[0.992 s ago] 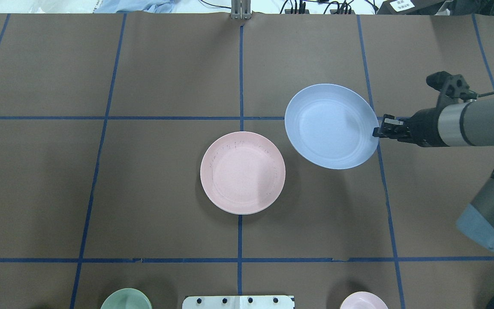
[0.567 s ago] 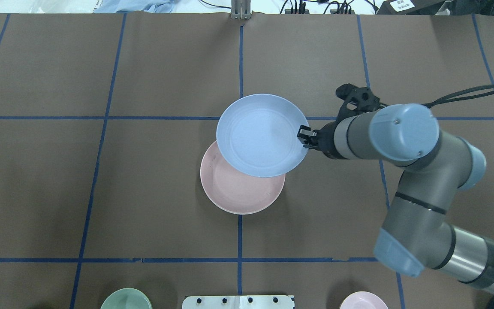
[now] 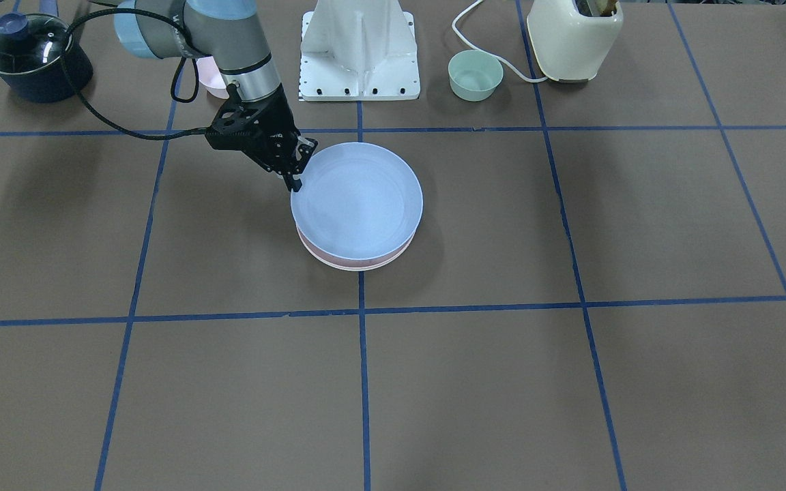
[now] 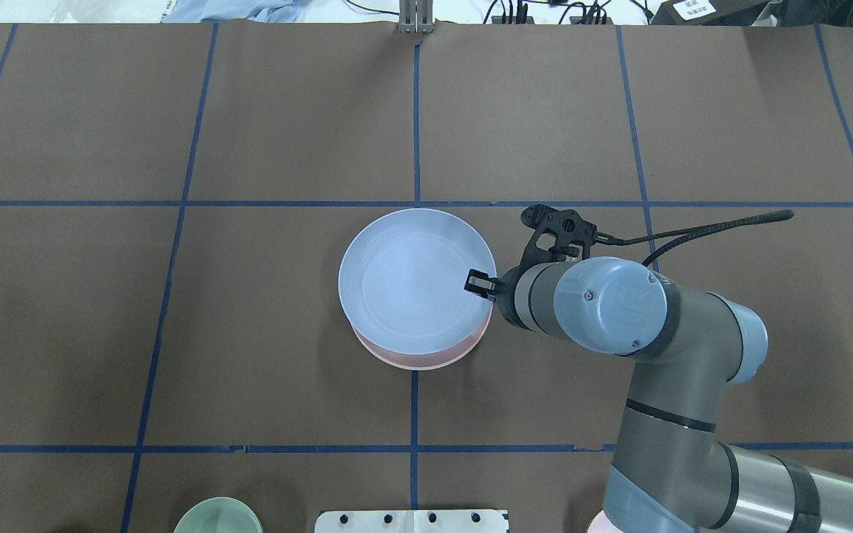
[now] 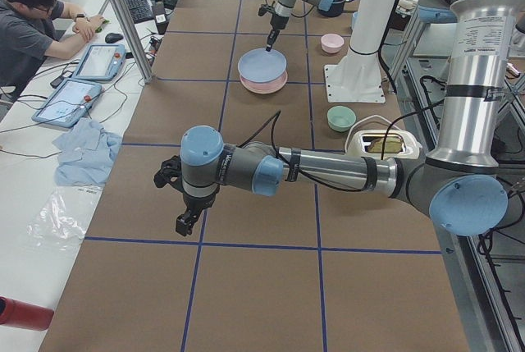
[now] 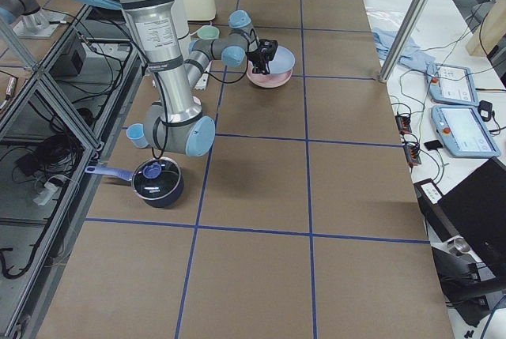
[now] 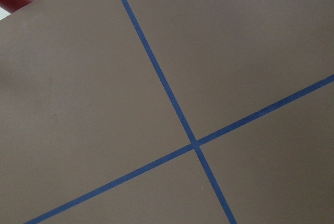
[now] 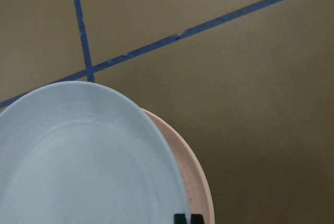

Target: Stack three plates with pink and blue

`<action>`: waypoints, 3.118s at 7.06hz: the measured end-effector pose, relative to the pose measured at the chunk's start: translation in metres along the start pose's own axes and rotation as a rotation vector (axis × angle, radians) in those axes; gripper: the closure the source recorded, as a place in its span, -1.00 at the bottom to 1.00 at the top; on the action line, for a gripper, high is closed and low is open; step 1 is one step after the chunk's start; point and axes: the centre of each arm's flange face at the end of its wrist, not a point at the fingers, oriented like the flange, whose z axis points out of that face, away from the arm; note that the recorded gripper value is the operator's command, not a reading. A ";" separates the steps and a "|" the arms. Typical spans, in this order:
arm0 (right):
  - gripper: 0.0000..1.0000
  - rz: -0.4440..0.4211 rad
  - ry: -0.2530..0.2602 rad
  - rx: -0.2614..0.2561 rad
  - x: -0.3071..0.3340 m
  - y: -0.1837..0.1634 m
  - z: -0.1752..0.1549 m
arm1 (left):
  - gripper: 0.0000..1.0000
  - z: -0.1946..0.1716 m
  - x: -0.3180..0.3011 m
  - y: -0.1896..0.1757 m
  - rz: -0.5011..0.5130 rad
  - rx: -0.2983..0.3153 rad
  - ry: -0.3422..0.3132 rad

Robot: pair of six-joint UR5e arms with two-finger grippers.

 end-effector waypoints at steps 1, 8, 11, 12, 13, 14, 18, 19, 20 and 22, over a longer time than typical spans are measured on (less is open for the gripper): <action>-1.00 -0.003 0.009 0.006 0.001 0.002 0.005 | -1.00 0.000 0.000 -0.001 0.001 0.001 0.000; -1.00 -0.163 0.132 -0.046 0.037 -0.173 -0.042 | -1.00 0.012 -0.007 0.016 -0.102 -0.055 0.015; -1.00 -0.355 0.193 -0.157 0.143 -0.310 -0.090 | -1.00 0.031 -0.007 0.053 -0.194 -0.116 0.090; -1.00 -0.420 0.203 -0.193 0.195 -0.350 -0.098 | -1.00 0.032 -0.004 0.058 -0.205 -0.115 0.120; -1.00 -0.489 0.211 -0.231 0.256 -0.386 -0.105 | -1.00 0.033 -0.002 0.060 -0.206 -0.113 0.132; -1.00 -0.541 0.216 -0.266 0.325 -0.414 -0.114 | -1.00 0.034 -0.003 0.061 -0.209 -0.115 0.136; -1.00 -0.418 0.256 -0.327 0.579 -0.391 -0.160 | -1.00 0.045 -0.009 0.078 -0.224 -0.134 0.138; -1.00 -0.393 0.259 -0.317 0.616 -0.366 -0.164 | -1.00 0.046 -0.009 0.080 -0.224 -0.137 0.138; -1.00 -0.389 0.258 -0.296 0.630 -0.352 -0.170 | -1.00 0.047 -0.009 0.082 -0.224 -0.140 0.138; -1.00 -0.366 0.261 -0.258 0.618 -0.350 -0.182 | -1.00 0.047 -0.009 0.084 -0.228 -0.141 0.137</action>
